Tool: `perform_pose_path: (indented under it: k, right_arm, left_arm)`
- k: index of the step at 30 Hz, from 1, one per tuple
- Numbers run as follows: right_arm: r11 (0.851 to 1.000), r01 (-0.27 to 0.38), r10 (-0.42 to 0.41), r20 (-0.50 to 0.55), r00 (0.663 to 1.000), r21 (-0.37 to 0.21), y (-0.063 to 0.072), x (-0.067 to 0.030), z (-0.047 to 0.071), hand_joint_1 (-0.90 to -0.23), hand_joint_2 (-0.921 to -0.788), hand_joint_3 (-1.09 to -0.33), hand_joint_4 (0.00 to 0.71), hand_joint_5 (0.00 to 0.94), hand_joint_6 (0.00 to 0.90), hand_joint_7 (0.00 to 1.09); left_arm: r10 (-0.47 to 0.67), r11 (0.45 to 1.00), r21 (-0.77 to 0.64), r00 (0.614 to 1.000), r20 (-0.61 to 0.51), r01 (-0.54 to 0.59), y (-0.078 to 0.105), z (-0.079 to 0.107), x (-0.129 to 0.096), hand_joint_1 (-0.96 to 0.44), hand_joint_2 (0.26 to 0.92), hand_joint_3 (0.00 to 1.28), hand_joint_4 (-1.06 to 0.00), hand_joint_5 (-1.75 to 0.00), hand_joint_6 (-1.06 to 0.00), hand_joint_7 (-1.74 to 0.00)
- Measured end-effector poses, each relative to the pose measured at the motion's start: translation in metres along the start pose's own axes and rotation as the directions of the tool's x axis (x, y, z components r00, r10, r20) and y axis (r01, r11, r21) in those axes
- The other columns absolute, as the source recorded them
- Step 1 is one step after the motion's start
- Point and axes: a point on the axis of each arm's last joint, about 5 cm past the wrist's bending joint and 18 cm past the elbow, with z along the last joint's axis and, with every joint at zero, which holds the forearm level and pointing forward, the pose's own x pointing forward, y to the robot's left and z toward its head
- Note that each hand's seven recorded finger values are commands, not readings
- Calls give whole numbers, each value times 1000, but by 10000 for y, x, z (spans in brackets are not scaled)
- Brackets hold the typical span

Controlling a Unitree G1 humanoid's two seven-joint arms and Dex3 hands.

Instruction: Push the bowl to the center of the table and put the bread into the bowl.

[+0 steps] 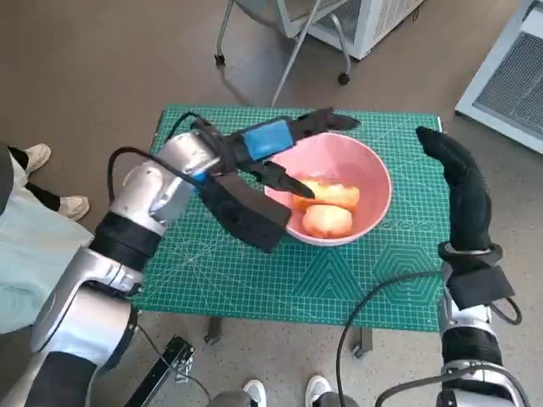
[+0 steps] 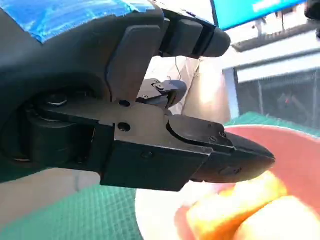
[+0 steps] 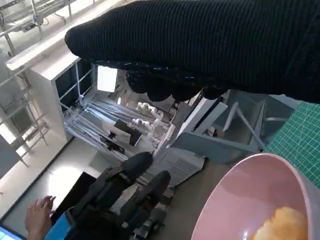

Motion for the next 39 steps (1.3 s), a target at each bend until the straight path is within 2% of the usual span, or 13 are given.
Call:
perform_pose_path:
  k: [3, 7, 11, 14, 16, 19, 22, 31, 39]
  right_arm:
    - [1000, 1, -1, 8, 1000, 1, 1, 15, 11, -569, -921, -836, 323, 4, 23, 785]
    - [1000, 5, -5, 18, 1000, 5, 2, 37, 27, -561, -921, -838, 325, 4, 21, 785]
    - [1000, 3, -3, 28, 1000, 18, 20, 70, 49, -556, -921, -839, 329, 6, 19, 786]
    - [999, 10, -11, 34, 999, 39, 42, 95, 66, -552, -921, -840, 332, 8, 19, 786]
    - [999, 12, -14, 38, 999, 50, 52, 113, 79, -554, -921, -838, 335, 9, 18, 786]
    - [998, 11, -14, 52, 999, 59, 61, 148, 107, -561, -921, -834, 338, 10, 19, 786]
    - [997, 17, -22, 69, 997, 72, 67, 181, 138, -562, -921, -831, 341, 12, 21, 786]
    - [995, 24, -33, 99, 995, 99, 111, 243, 183, -551, -921, -832, 349, 15, 20, 787]
    - [994, 21, -33, 114, 993, 103, 118, 300, 202, -557, -921, -825, 351, 15, 16, 787]
  left_arm:
    - [65, 989, -132, 998, 8, -63, -6, -68, -92, 23, 865, 0, -193, -29, -260, -321]
    - [209, 930, -313, 978, 13, -195, -37, -154, -228, 4, 864, 0, -246, -46, -275, -340]
    - [372, 812, -476, 928, -26, -339, -108, -218, -372, 14, 865, 0, -297, -59, -224, -490]
    - [460, 733, -534, 885, -67, -422, -166, -225, -476, 28, 866, 1, -309, -87, -183, -600]
    - [500, 697, -548, 861, -91, -463, -206, -215, -538, 29, 869, 2, -254, -227, -145, -700]
    - [536, 662, -550, 834, -127, -510, -285, -187, -635, 7, 876, 4, -136, -475, -109, -786]
    - [557, 633, -551, 814, -164, -544, -384, -155, -726, -6, 883, 7, -89, -569, -91, -819]
    - [564, 538, -597, 781, -269, -595, -665, -80, -885, 0, 896, 13, -63, -613, -98, -839]
    - [564, 506, -607, 767, -305, -613, -693, -89, -906, -4, 902, 14, -74, -614, -122, -814]
